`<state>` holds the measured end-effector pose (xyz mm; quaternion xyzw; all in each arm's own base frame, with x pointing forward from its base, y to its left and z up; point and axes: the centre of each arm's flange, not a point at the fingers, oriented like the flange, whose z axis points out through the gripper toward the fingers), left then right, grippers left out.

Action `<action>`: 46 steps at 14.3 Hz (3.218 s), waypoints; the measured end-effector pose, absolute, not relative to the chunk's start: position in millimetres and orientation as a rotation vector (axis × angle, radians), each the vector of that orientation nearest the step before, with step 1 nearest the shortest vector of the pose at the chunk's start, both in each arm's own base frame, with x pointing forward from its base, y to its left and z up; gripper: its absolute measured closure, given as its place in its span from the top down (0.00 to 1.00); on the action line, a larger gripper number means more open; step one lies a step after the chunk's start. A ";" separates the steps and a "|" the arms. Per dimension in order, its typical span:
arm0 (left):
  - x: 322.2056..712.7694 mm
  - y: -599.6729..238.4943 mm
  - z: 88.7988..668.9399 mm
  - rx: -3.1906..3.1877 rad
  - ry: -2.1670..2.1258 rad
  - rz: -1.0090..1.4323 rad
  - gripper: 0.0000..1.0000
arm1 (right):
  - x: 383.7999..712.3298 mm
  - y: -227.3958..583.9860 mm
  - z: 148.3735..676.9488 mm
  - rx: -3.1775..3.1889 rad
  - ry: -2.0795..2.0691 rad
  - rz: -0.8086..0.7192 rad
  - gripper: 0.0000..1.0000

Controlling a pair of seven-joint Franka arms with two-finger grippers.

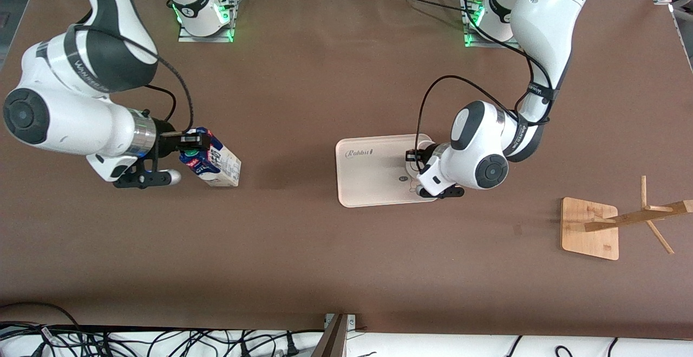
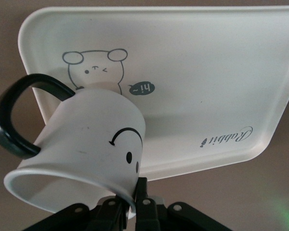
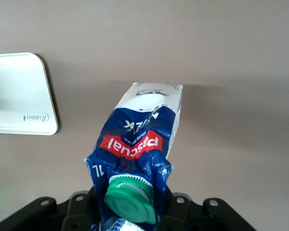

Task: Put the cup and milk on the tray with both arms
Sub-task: 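Lift the mug off the stand and carry it over the tray, then lower the mug onto the tray and open the left gripper, then carry the carton toward the tray while the left gripper withdraws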

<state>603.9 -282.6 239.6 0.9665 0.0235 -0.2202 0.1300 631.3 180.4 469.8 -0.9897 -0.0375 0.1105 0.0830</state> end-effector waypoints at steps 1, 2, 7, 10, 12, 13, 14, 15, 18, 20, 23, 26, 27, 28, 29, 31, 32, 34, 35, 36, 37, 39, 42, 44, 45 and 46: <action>604.6 -288.8 240.6 2.809 0.065 -0.643 0.09 | 623.5 202.8 476.8 -2.979 -0.183 0.339 0.43; 604.2 -293.8 240.6 2.812 0.060 -0.644 0.09 | 615.1 225.1 483.5 -3.000 -0.252 0.344 0.43; 609.1 -292.9 242.4 2.831 0.050 -0.623 0.24 | 593.1 280.0 507.1 -3.027 -0.407 0.331 0.43; 612.2 -288.0 244.3 2.835 0.053 -0.623 0.51 | 593.1 285.8 505.8 -3.023 -0.419 0.331 0.43; 613.5 -282.7 244.0 2.839 0.057 -0.633 0.71 | 593.8 288.0 501.5 -3.023 -0.398 0.343 0.43; 613.8 -280.5 244.1 2.840 0.058 -0.641 0.79 | 592.6 293.1 499.8 -3.019 -0.360 0.353 0.43; 615.0 -277.9 245.2 2.842 0.061 -0.645 0.91 | 589.7 302.5 498.0 -3.013 -0.327 0.359 0.43; 617.1 -275.3 248.2 2.843 0.065 -0.645 0.99 | 587.0 314.7 495.7 -3.011 -0.303 0.346 0.43; 630.8 -252.7 278.4 2.854 0.100 -0.608 1.00 | 585.3 344.2 482.6 -2.997 -0.213 0.308 0.43; 645.8 -202.6 321.8 2.860 0.187 -0.565 1.00 | 587.8 353.5 475.3 -2.956 -0.140 0.310 0.43; 658.5 -109.5 404.5 2.831 0.338 -0.419 1.00 | 583.9 371.0 469.2 -2.933 -0.090 0.310 0.43; 646.9 -45.9 467.3 2.846 0.389 -0.310 1.00 | 561.7 414.7 457.6 -2.943 -0.008 0.325 0.43; 640.3 -29.7 483.3 2.883 0.364 -0.271 1.00 | 553.0 431.5 452.2 -2.945 0.026 0.327 0.43; 633.6 -18.4 496.6 2.924 0.341 -0.238 1.00 | 547.7 444.0 446.8 -2.943 0.058 0.322 0.43; 627.1 -9.6 509.3 2.965 0.329 -0.206 1.00 | 545.4 452.7 441.9 -2.937 0.091 0.312 0.43; 610.3 3.3 532.3 3.041 0.318 -0.158 1.00 | 545.5 463.6 435.5 -2.919 0.162 0.282 0.43; 599.1 8.0 542.1 3.068 0.318 -0.141 1.00 | 543.9 469.3 434.2 -2.912 0.166 0.268 0.43; 577.4 16.5 555.5 3.109 0.320 -0.122 1.00 | 533.7 482.9 434.7 -2.938 0.078 0.220 0.43; 568.9 19.6 559.5 3.126 0.320 -0.117 1.00 | 526.4 491.2 435.4 -2.954 0.000 0.194 0.43; 562.9 21.7 561.5 3.139 0.319 -0.114 1.00 | 519.5 498.8 435.7 -2.962 -0.069 0.178 0.43; 559.0 23.3 562.6 3.150 0.319 -0.111 1.00 | 515.3 503.2 434.6 -2.966 -0.133 0.170 0.43; 555.6 25.8 561.7 3.161 0.320 -0.111 1.00 | 515.9 504.4 425.3 -2.962 -0.273 0.170 0.43; 554.6 24.5 558.5 3.161 0.316 -0.124 1.00 | 523.0 503.3 404.3 -2.955 -0.366 0.178 0.43; 554.4 20.4 558.9 3.163 0.305 -0.124 1.00 | 528.7 505.1 395.6 -2.943 -0.373 0.158 0.43; 554.3 19.1 559.3 3.163 0.301 -0.123 1.00 | 533.5 506.2 391.1 -2.931 -0.379 0.135 0.43; 554.2 18.8 559.6 3.163 0.300 -0.122 1.00 | 539.2 507.9 386.4 -2.915 -0.392 0.105 0.43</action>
